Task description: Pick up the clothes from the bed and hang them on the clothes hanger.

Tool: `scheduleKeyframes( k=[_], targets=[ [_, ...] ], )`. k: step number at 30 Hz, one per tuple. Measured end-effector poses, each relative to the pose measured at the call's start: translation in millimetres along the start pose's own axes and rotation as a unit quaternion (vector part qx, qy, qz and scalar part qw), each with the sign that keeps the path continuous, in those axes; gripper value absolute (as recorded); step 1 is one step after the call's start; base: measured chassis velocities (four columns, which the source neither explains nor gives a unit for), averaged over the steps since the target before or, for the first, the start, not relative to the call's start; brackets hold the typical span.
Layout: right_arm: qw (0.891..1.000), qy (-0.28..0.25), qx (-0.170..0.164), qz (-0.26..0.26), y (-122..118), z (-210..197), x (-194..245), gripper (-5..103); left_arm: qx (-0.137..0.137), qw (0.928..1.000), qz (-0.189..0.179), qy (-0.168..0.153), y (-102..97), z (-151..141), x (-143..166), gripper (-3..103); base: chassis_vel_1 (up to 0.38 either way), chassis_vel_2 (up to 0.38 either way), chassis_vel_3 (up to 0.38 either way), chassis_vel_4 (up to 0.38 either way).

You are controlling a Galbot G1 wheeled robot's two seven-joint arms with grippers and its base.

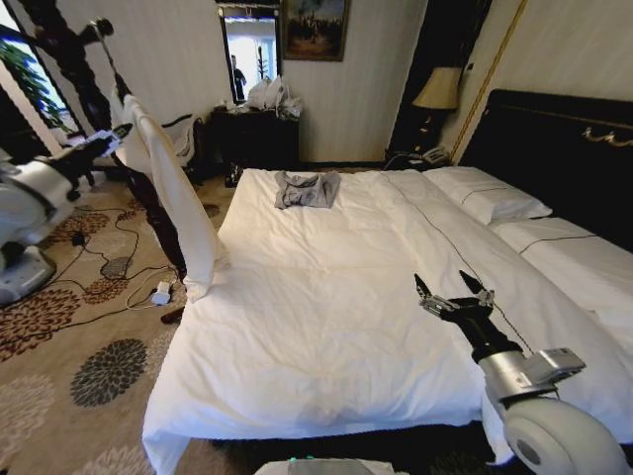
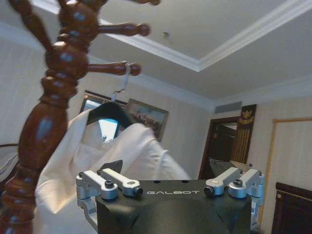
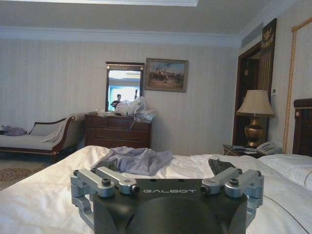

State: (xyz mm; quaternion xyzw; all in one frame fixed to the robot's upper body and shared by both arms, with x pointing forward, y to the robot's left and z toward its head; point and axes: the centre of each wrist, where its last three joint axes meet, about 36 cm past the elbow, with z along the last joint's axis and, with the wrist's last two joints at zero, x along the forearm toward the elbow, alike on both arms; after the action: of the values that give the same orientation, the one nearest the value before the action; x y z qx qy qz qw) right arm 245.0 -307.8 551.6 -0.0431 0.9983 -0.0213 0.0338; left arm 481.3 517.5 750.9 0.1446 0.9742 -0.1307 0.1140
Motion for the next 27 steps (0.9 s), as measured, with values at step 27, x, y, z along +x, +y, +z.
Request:
scheduleKeyframes(
  k=[27],
  targets=[
    [0.998,-0.003,0.03,0.054,5,17,21,100,-0.113,0.9927,0.04,0.013,-101.6,227,160,100,0.0,0.0,0.0,0.0]
  ],
)
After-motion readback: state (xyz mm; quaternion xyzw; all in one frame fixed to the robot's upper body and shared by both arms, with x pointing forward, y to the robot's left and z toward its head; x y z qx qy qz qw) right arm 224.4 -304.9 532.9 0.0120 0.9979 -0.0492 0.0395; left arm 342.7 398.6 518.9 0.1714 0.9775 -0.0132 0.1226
